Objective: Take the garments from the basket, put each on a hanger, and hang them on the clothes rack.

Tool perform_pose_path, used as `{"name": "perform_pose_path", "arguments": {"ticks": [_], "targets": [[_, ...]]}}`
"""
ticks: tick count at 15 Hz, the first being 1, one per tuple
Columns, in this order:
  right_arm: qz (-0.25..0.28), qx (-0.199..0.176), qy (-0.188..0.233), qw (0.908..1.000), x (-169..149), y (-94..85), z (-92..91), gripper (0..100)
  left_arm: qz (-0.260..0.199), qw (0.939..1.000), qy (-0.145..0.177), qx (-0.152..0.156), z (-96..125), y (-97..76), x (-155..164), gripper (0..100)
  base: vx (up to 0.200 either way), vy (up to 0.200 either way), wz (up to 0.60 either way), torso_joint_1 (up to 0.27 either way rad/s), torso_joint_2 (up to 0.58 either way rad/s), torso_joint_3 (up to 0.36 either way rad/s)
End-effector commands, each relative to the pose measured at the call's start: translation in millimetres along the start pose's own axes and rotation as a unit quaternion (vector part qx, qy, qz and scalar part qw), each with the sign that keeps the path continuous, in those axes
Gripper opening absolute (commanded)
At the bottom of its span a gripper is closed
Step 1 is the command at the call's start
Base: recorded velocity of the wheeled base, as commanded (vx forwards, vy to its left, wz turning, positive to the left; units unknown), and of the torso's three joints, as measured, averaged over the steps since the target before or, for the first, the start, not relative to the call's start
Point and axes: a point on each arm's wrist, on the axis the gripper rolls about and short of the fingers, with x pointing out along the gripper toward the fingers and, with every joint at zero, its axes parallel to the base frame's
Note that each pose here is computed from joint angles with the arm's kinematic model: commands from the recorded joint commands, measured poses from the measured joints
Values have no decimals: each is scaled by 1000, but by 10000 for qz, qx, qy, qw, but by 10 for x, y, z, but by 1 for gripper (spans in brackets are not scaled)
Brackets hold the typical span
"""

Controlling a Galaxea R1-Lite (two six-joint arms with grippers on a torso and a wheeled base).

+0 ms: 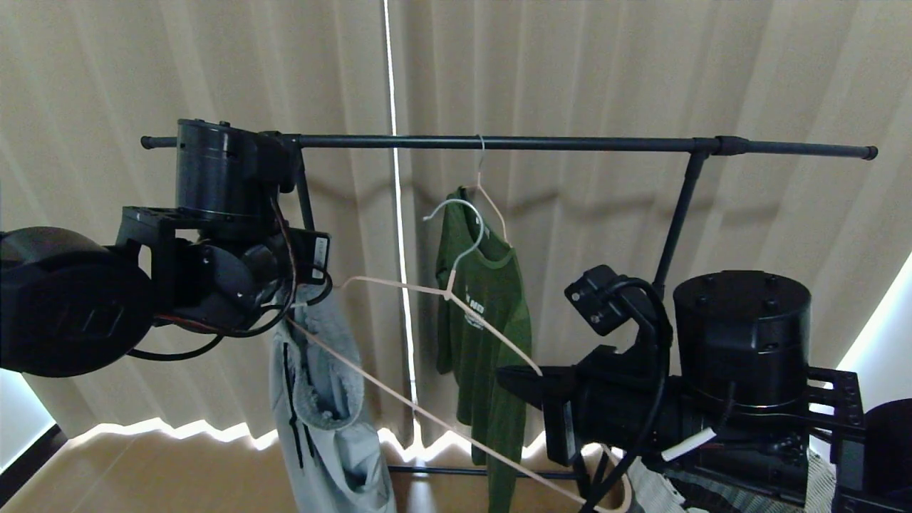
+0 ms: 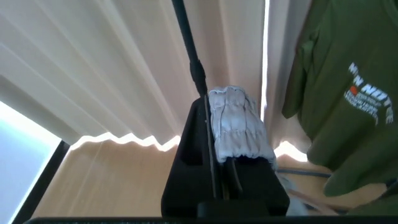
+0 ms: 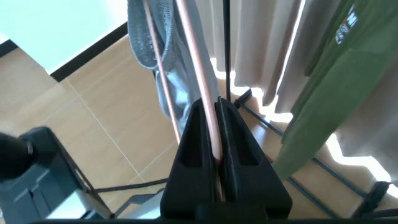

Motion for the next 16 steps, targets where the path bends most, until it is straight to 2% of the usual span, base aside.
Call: {"name": "perform_pose_path", "arguments": {"ticks": [1,3,4,5,9,12,16], "targets": [[-46,178,106,9998,136,5,-28,0,11,10000,10,-41,6,9,2,0,0,0,0,0,0,0],[-132,338,34,9993,165,30,-5,0,98,9999,49,-45,4,38,20,0,0,0,0,0,0,0],[-188,373,6,9991,165,33,-2,0,406,9991,39,-98,33,93,56,0,0,0,0,0,0,0],[-182,412,-34,9990,165,36,9,0,504,9987,67,-88,20,85,78,0,0,0,0,0,0,0],[-430,475,-264,9976,321,8,25,0,526,9985,109,-53,-2,89,73,0,0,0,0,0,0,0],[-560,579,-431,9958,382,7,110,0,586,9976,340,148,-59,118,42,0,0,0,0,0,0,0],[-642,602,-460,9951,407,-33,122,0,630,9969,403,260,-66,185,-8,0,0,0,0,0,0,0]]}}
